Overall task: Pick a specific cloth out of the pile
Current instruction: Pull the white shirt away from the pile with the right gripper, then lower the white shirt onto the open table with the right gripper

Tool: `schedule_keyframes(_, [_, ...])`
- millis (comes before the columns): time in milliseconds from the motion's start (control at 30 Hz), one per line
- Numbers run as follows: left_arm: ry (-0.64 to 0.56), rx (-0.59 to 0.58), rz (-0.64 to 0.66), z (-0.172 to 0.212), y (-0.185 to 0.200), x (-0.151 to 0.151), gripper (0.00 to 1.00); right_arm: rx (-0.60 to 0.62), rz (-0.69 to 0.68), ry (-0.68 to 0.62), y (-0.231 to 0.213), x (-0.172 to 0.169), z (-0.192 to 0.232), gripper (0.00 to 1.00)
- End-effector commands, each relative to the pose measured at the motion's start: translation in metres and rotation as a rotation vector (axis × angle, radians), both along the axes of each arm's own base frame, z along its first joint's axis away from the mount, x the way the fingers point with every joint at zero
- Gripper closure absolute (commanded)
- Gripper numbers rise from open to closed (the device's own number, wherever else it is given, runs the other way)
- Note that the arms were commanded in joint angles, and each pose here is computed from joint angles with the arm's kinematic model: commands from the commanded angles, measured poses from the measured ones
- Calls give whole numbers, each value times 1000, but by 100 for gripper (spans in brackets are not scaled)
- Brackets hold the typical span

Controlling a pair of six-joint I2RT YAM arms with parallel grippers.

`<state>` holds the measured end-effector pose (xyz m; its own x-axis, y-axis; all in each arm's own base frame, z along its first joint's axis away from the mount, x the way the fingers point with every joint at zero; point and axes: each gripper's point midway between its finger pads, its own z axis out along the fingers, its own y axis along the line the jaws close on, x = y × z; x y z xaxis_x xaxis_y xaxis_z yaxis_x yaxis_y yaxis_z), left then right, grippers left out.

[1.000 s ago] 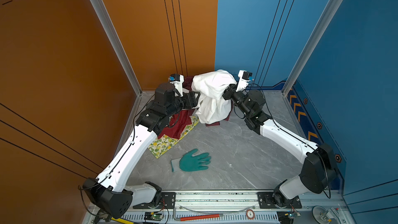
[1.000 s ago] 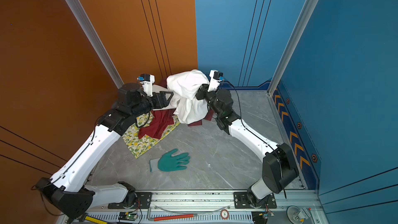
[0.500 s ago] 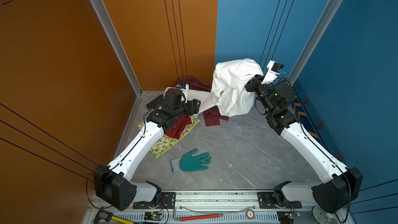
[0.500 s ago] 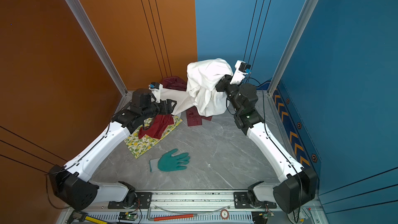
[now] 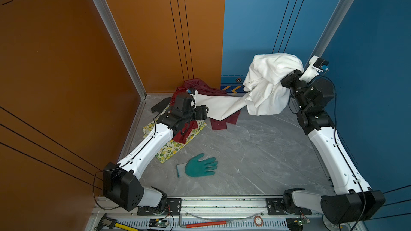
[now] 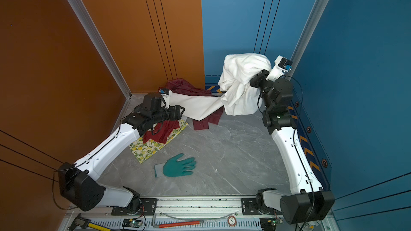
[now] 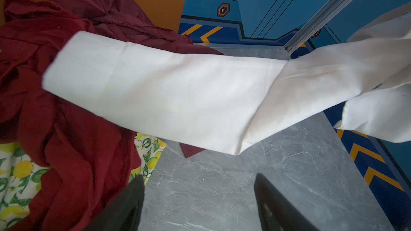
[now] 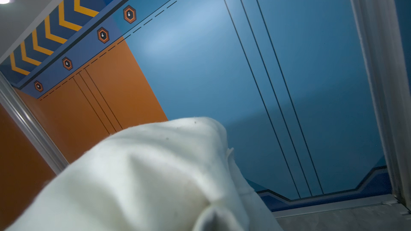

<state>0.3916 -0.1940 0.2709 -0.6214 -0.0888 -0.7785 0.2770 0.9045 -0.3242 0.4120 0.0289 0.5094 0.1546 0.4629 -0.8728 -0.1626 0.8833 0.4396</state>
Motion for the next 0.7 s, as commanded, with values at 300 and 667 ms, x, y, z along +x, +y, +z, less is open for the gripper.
schedule_keyframes(300, [-44, 119, -183, 3, -53, 3, 22, 54, -187, 93, -109, -37, 9, 100])
schedule_keyframes(667, [-14, 159, -232, -19, -60, -2, 22, 66, -144, 222, -111, -15, -32, 100])
